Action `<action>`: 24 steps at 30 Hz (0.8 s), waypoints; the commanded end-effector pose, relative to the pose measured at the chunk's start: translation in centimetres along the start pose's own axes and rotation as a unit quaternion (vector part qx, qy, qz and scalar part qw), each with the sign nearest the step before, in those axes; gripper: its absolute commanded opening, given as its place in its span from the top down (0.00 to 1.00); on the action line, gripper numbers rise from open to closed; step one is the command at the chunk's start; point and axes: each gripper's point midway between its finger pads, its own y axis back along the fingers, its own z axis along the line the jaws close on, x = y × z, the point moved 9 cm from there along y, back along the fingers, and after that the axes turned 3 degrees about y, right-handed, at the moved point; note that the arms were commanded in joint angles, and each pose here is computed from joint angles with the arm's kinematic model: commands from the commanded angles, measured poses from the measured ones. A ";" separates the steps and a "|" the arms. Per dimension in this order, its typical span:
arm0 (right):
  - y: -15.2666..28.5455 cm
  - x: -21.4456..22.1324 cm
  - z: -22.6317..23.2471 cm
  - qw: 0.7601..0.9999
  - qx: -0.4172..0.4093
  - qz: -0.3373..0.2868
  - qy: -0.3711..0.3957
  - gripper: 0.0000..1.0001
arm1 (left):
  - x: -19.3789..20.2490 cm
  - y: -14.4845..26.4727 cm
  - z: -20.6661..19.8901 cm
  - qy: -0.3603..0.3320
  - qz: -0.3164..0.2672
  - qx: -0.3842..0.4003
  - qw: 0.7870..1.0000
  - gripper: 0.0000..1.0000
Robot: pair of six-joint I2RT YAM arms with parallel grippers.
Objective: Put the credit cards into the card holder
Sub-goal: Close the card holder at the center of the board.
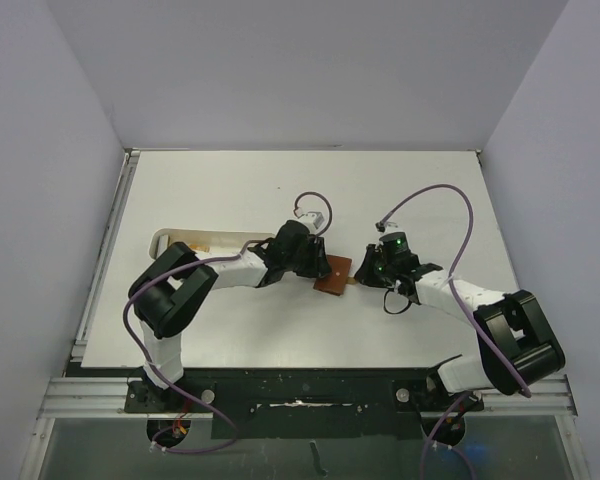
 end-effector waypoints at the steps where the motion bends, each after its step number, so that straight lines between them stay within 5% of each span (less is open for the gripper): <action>1: 0.1 -1.6 0.6 1.000 -0.018 -0.014 0.010 0.97 | 1.7 0.4 -0.2 0.028 0.023 -0.026 0.999 0.72; 12: 0.0 -2.0 2.5 0.994 -0.090 -0.011 -0.052 0.78 | 2.8 1.5 -1.1 0.108 0.013 -0.037 0.993 0.73; 24: -0.4 -2.0 2.4 0.993 -0.090 -0.019 -0.079 0.96 | 0.0 2.8 -2.6 0.130 -0.022 -0.014 0.991 0.72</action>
